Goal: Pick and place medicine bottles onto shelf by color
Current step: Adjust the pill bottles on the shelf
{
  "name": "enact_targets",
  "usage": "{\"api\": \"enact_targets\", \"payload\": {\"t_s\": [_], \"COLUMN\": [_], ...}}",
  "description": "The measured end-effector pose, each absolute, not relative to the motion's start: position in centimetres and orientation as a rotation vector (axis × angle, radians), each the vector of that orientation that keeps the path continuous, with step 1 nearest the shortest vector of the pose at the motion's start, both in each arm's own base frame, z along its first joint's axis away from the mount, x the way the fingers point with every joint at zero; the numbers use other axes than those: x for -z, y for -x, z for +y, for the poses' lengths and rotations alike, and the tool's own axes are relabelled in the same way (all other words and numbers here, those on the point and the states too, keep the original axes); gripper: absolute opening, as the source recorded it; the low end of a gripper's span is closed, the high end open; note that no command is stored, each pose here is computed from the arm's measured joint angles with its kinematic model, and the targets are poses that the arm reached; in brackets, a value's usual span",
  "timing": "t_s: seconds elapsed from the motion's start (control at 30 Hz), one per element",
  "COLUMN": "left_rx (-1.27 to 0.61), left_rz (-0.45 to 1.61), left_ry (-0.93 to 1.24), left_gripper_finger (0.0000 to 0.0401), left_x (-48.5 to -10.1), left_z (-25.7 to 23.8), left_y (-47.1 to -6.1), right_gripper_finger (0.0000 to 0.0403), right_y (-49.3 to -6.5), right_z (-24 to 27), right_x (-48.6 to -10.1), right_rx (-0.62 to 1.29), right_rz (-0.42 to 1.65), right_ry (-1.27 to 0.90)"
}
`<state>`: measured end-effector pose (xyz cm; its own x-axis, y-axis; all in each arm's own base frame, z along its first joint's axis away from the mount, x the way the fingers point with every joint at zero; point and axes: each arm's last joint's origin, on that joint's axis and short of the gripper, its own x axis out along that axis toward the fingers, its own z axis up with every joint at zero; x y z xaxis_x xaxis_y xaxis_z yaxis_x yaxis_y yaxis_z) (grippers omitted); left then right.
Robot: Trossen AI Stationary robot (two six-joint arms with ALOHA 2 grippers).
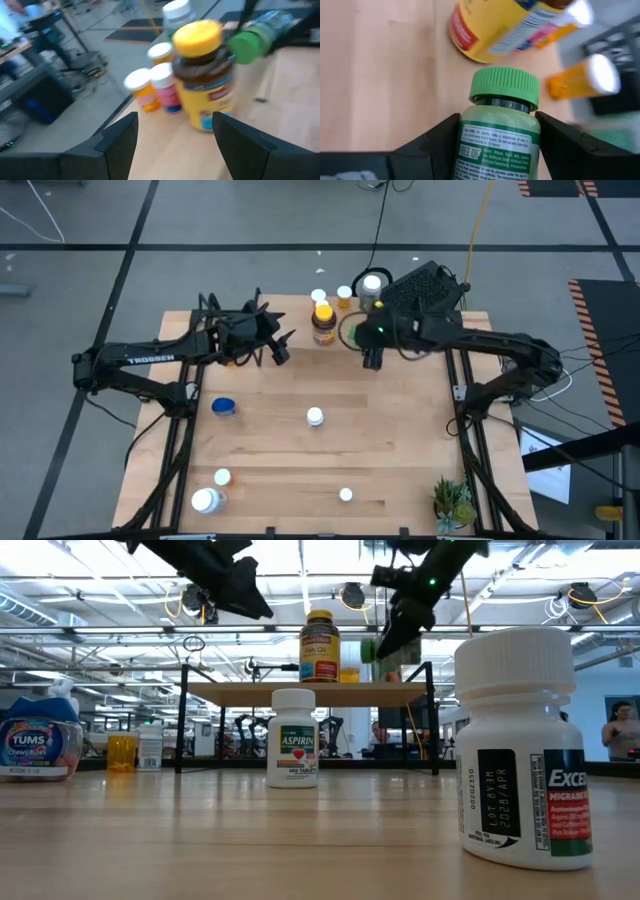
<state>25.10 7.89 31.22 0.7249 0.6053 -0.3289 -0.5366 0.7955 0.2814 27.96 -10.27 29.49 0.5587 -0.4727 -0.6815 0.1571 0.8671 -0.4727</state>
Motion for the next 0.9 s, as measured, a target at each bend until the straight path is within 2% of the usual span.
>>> {"api": "enact_targets", "payload": {"t_s": [0.13, 0.27, 0.63, 0.9], "left_rx": [-0.493, -0.322, -0.221, -0.154], "left_rz": [0.35, 0.285, 0.085, -0.007], "left_ry": [-0.154, -0.15, -0.179, -0.176], "left_gripper_finger": [0.0257, 0.0257, 0.0258, 0.0258], "left_x": [-31.7, -31.1, -28.0, -26.7], "left_z": [7.0, 6.3, 5.3, 4.4], "left_y": [-25.7, -27.7, -33.5, -35.2], "right_gripper_finger": [0.0229, 0.023, 0.0234, 0.0235], "right_y": [-26.5, -25.3, -23.2, -23.6], "right_z": [-8.4, -6.3, -2.0, -1.0], "right_x": [-29.3, -28.8, -24.8, -23.4], "right_rx": [0.484, 0.492, 0.441, 0.439], "right_rz": [0.853, 0.722, 0.29, 0.187], "right_ry": [0.478, 0.554, 0.796, 0.884]}}
